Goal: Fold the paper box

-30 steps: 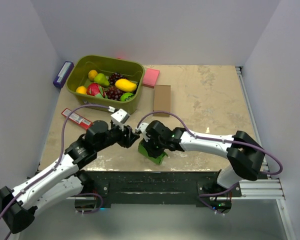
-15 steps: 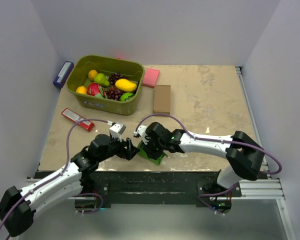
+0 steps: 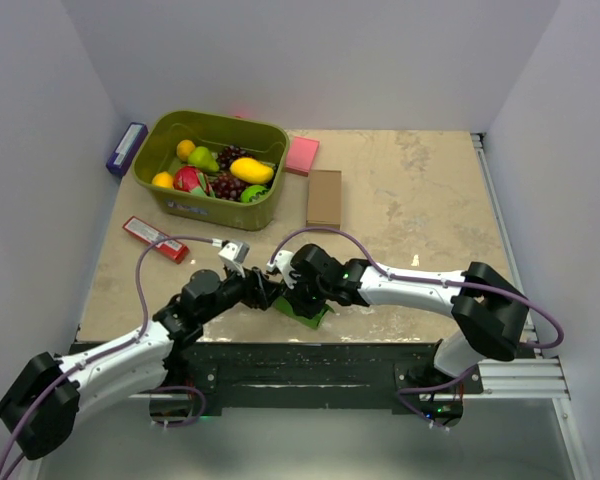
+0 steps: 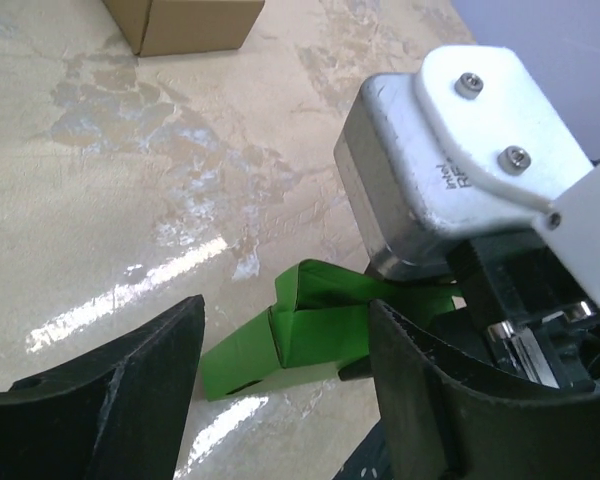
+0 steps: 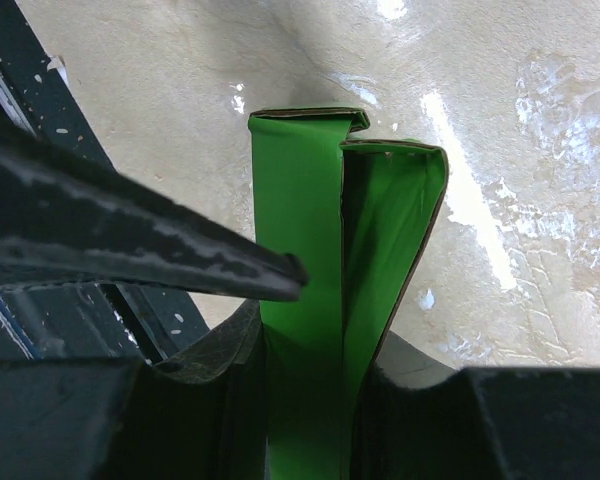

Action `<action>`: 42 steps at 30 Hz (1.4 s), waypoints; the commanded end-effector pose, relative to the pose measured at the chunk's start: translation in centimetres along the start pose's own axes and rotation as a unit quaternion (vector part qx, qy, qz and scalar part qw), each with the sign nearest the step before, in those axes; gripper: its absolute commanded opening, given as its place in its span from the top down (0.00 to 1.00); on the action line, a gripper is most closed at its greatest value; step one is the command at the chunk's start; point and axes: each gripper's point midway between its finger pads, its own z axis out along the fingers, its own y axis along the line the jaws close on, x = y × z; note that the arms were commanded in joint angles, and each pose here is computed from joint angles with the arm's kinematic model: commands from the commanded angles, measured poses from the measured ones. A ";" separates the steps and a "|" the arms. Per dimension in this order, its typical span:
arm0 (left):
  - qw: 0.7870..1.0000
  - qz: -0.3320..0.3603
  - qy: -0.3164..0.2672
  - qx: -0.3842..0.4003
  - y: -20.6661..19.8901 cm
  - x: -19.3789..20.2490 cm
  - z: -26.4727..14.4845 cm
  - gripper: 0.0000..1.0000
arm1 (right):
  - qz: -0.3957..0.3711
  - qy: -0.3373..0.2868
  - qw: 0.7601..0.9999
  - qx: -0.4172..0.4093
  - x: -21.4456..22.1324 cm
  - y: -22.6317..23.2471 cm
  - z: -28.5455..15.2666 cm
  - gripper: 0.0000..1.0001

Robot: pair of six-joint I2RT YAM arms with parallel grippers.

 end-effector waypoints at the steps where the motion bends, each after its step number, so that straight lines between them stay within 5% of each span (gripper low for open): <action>1: 0.999 -0.006 -0.029 0.012 -0.1 -0.4 0.5 0.31 | -0.012 -0.005 1.000 0.002 -0.1 -0.2 0.5 1.00; 12: 1.000 -0.005 -0.019 0.014 1.3 2.4 0.5 0.49 | -0.004 -0.004 1.000 0.013 0.2 -0.5 0.6 1.00; 15: 1.000 0.001 -0.008 0.011 1.7 3.2 0.6 0.55 | 0.020 -0.004 0.999 0.036 0.2 -1.1 0.3 0.82; 16: 1.000 0.001 -0.006 0.011 1.7 3.4 0.6 0.60 | 0.030 0.001 0.998 0.054 0.2 -1.6 -0.1 0.66; 19: 1.000 0.001 -0.007 0.010 1.9 3.6 0.4 0.62 | 0.078 -0.008 0.994 0.079 -0.6 -1.8 -1.8 0.45; 22: 1.000 0.000 -0.007 0.005 2.2 4.0 0.2 0.64 | 0.129 -0.017 0.986 0.101 -0.9 -2.1 -3.8 0.38; 42: 0.999 0.006 -0.021 0.040 0.0 2.3 0.8 0.59 | 0.147 -0.020 0.985 0.092 -0.2 0.0 -3.4 0.35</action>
